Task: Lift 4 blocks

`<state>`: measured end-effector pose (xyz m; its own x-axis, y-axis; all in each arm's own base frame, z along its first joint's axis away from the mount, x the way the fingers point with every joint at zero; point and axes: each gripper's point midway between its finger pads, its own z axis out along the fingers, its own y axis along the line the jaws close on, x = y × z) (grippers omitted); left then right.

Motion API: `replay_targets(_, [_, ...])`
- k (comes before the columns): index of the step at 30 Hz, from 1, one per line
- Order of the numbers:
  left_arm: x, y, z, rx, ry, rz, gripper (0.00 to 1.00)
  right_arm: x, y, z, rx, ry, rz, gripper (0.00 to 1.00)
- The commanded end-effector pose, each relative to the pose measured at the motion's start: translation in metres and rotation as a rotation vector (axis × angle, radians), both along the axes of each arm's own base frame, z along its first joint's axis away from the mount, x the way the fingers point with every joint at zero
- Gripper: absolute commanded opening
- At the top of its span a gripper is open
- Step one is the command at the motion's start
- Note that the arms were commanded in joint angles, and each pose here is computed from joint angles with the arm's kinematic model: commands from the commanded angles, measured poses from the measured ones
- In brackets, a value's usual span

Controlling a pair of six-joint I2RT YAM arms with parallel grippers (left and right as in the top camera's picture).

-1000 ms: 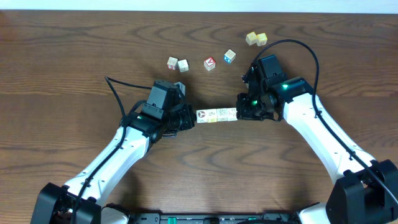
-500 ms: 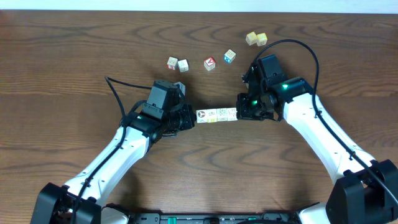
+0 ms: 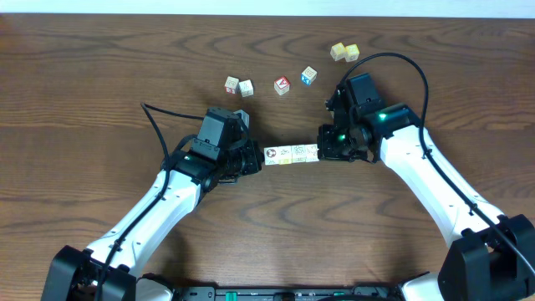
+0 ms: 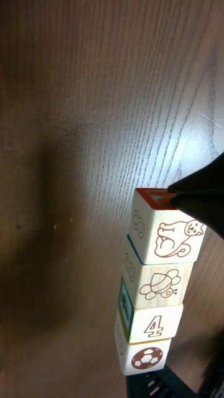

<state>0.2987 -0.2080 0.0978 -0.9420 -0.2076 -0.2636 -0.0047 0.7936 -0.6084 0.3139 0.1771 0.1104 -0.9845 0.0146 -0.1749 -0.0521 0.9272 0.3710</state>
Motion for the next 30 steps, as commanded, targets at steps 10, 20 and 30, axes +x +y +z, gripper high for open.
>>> replay_targets(10, [-0.0101, -0.0283, 0.0288, -0.135, -0.01, -0.097, 0.07, -0.0151, 0.0414, 0.0216, 0.163, 0.023, 0.087, 0.01])
replay_targets(20, [-0.0101, -0.0283, 0.0288, -0.135, -0.01, -0.097, 0.07, -0.0138, 0.0418, 0.0221, 0.166, 0.018, 0.087, 0.01])
replay_targets(30, [-0.0101, -0.0283, 0.0288, -0.135, -0.01, -0.097, 0.07, -0.0125, 0.0426, 0.0225, 0.169, 0.011, 0.088, 0.01])
